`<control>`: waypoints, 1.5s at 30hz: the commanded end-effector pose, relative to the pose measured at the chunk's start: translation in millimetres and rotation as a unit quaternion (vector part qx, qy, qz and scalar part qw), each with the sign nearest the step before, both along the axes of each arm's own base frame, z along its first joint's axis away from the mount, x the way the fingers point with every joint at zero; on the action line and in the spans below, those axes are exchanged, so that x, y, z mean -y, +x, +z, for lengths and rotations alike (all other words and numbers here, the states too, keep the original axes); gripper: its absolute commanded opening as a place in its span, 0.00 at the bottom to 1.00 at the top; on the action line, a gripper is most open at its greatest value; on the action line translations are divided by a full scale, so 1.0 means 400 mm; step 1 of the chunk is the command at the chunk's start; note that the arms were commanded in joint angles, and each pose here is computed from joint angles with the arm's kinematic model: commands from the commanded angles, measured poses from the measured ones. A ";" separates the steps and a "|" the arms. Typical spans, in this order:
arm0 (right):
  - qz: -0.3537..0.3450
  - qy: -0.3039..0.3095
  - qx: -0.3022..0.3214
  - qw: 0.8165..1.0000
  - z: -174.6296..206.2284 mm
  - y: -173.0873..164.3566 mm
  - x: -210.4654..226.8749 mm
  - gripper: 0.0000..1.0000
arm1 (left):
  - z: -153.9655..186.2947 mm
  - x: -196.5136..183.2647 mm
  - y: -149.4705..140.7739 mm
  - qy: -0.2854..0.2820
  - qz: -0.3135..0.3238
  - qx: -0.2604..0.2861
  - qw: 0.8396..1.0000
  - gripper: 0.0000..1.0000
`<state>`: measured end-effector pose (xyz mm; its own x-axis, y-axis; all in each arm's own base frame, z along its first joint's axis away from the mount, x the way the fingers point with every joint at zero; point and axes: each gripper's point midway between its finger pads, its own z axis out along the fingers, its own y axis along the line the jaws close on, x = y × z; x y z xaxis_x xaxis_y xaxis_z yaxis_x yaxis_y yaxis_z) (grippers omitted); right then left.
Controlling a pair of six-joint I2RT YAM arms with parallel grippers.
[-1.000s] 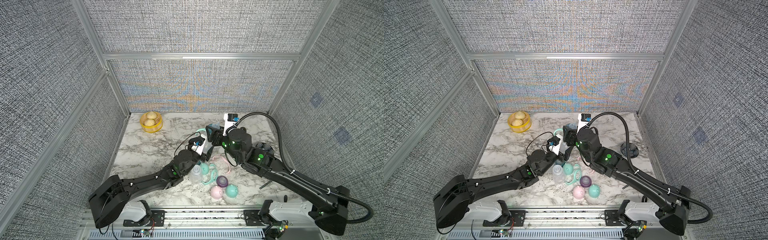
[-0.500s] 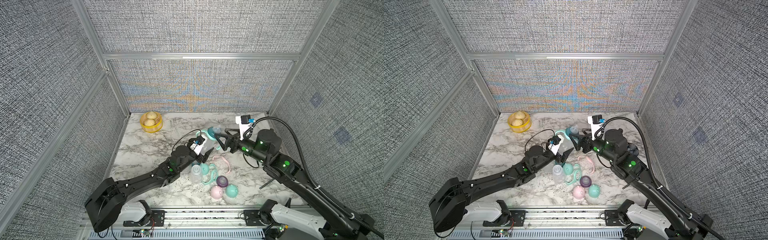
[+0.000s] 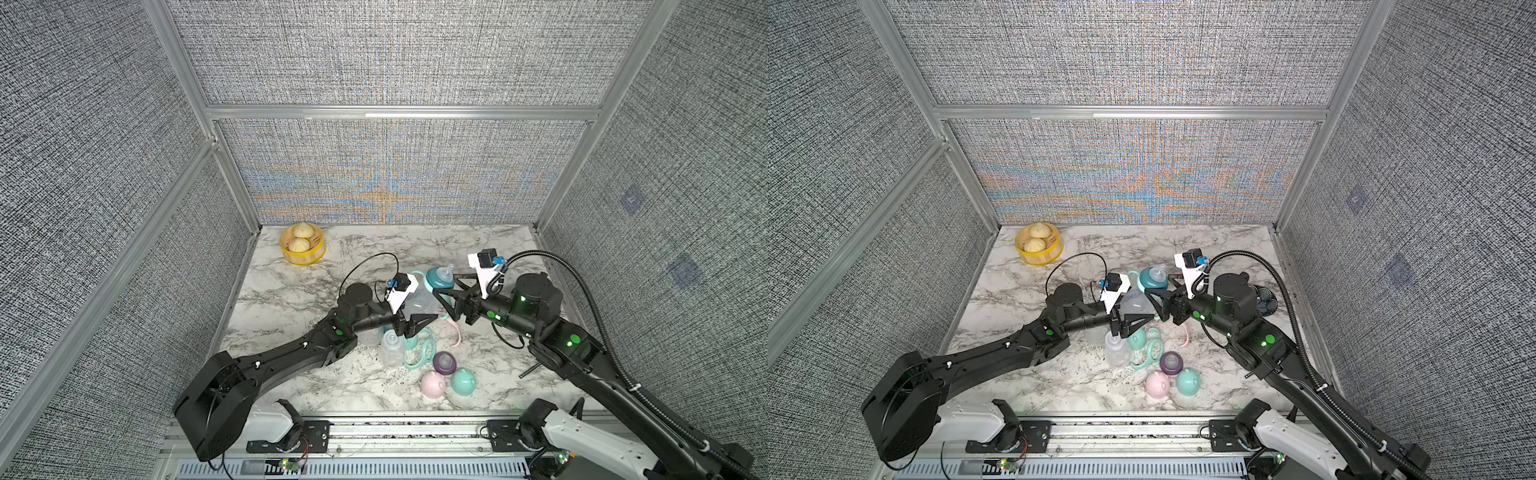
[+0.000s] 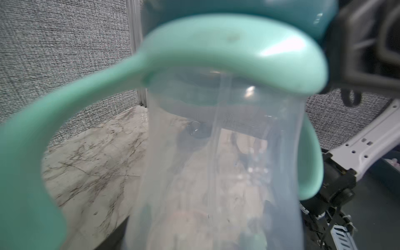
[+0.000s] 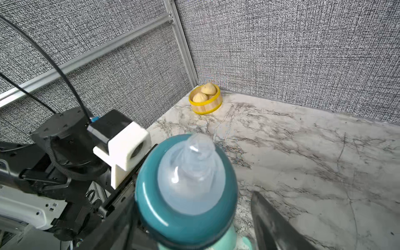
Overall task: Assemble the baby bottles
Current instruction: Screw the nipple onto the baby bottle.
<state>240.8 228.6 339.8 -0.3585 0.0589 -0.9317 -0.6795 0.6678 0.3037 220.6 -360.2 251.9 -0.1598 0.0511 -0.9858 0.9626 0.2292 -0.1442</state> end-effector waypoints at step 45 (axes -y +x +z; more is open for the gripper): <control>0.000 0.074 0.001 0.997 0.048 0.047 -0.036 0.71 | 0.017 0.015 -0.015 -0.024 -0.030 0.000 0.999 0.00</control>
